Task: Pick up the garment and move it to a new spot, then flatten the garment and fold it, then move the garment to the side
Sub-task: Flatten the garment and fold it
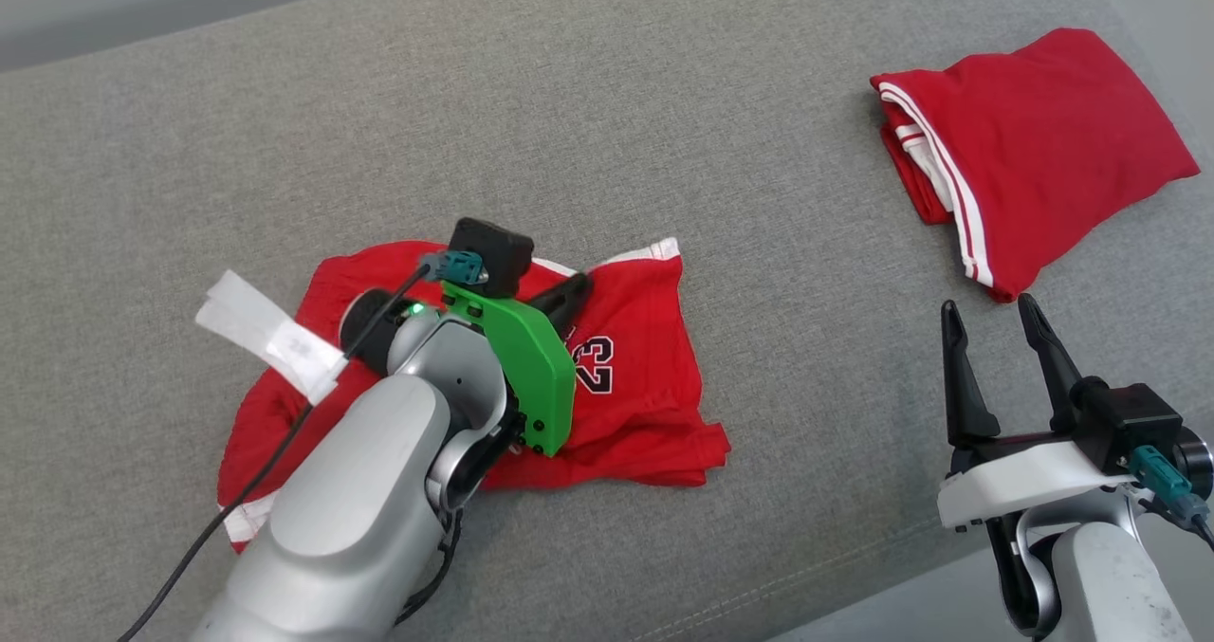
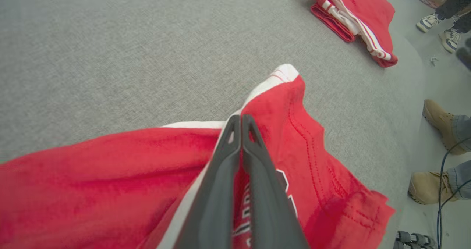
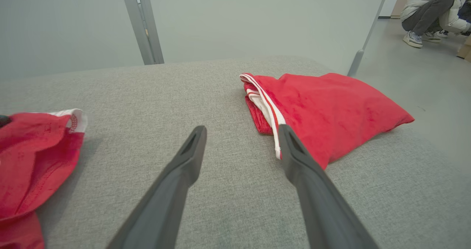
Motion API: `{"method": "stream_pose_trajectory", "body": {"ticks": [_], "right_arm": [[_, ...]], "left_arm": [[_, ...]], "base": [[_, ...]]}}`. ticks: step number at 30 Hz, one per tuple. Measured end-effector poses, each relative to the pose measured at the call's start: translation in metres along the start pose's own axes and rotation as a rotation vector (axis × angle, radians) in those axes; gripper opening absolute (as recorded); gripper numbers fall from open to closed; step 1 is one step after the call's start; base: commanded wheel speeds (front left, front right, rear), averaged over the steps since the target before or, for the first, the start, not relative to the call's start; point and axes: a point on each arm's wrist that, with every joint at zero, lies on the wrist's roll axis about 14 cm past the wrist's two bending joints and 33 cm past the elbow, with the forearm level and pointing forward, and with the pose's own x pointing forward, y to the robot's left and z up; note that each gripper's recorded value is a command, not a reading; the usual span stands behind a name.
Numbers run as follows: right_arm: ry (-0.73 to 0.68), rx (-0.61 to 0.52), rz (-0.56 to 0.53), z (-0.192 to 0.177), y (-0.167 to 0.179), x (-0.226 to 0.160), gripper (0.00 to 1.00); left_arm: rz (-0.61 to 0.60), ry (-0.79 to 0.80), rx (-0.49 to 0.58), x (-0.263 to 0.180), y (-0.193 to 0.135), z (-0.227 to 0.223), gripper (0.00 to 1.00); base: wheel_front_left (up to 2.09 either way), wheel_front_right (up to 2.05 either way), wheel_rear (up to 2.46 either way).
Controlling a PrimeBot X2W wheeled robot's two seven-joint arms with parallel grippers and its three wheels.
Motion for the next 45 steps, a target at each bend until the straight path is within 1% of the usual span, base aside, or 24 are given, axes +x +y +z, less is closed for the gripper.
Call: {"method": "stream_pose_trajectory", "body": {"ticks": [2,5,9,11,13,17,22,26,27,29,30,34,38,40,45], "right_arm": [[-0.001,0.000,0.003,0.000,0.001,0.001,1.00],[-0.005,0.002,0.007,0.001,0.002,0.001,1.00],[-0.010,0.004,0.009,0.003,0.003,0.002,1.00],[-0.011,0.005,0.011,0.003,0.004,0.003,1.00],[-0.012,0.005,0.014,0.003,0.005,0.004,1.00],[-0.010,0.006,0.018,0.002,0.006,0.006,1.00],[-0.004,0.007,0.027,-0.001,0.010,0.008,1.00],[0.000,0.008,0.034,-0.003,0.012,0.010,1.00],[0.001,0.008,0.036,-0.003,0.013,0.011,1.00],[0.004,0.008,0.038,-0.004,0.014,0.011,1.00],[0.005,0.009,0.040,-0.004,0.015,0.011,1.00],[0.005,0.011,0.043,-0.005,0.016,0.012,1.00],[0.003,0.012,0.046,-0.004,0.017,0.012,1.00],[0.003,0.012,0.046,-0.004,0.017,0.012,1.00],[0.001,0.008,0.059,-0.004,0.019,0.014,1.00]], "left_arm": [[0.020,-0.077,0.000,-0.002,0.004,0.019,0.00],[0.049,-0.223,0.027,-0.008,0.006,0.059,0.00],[0.008,-0.340,0.080,-0.015,-0.017,0.088,0.00],[-0.028,-0.375,0.109,-0.019,-0.034,0.095,0.00],[-0.072,-0.365,0.120,-0.020,-0.053,0.086,0.00],[-0.130,-0.244,0.107,-0.019,-0.078,0.039,0.00],[-0.153,-0.105,0.089,-0.021,-0.085,-0.011,0.00],[-0.149,-0.047,0.051,-0.022,-0.082,-0.033,0.00],[-0.148,-0.040,0.044,-0.023,-0.082,-0.036,0.11],[-0.147,-0.028,0.022,-0.022,-0.081,-0.042,0.75],[-0.147,-0.022,0.010,-0.022,-0.081,-0.045,0.99],[-0.146,-0.049,-0.046,-0.023,-0.081,-0.042,1.00],[-0.106,-0.135,-0.137,-0.032,-0.067,-0.023,1.00],[-0.060,-0.159,-0.168,-0.041,-0.053,-0.020,1.00],[0.087,-0.174,-0.207,-0.072,-0.010,-0.028,1.00]], "base": [[0.00,0.00,0.00],[0.00,0.00,0.00],[0.00,0.00,0.00],[0.00,0.00,0.00],[0.00,0.00,0.00],[0.00,0.00,0.00],[0.00,0.00,0.00],[0.00,0.00,0.00],[0.00,0.00,0.00],[0.00,0.00,0.00],[0.00,0.00,0.00],[0.00,0.00,0.00],[0.00,0.00,0.00],[0.00,0.00,0.00],[0.00,0.00,0.00]]}}
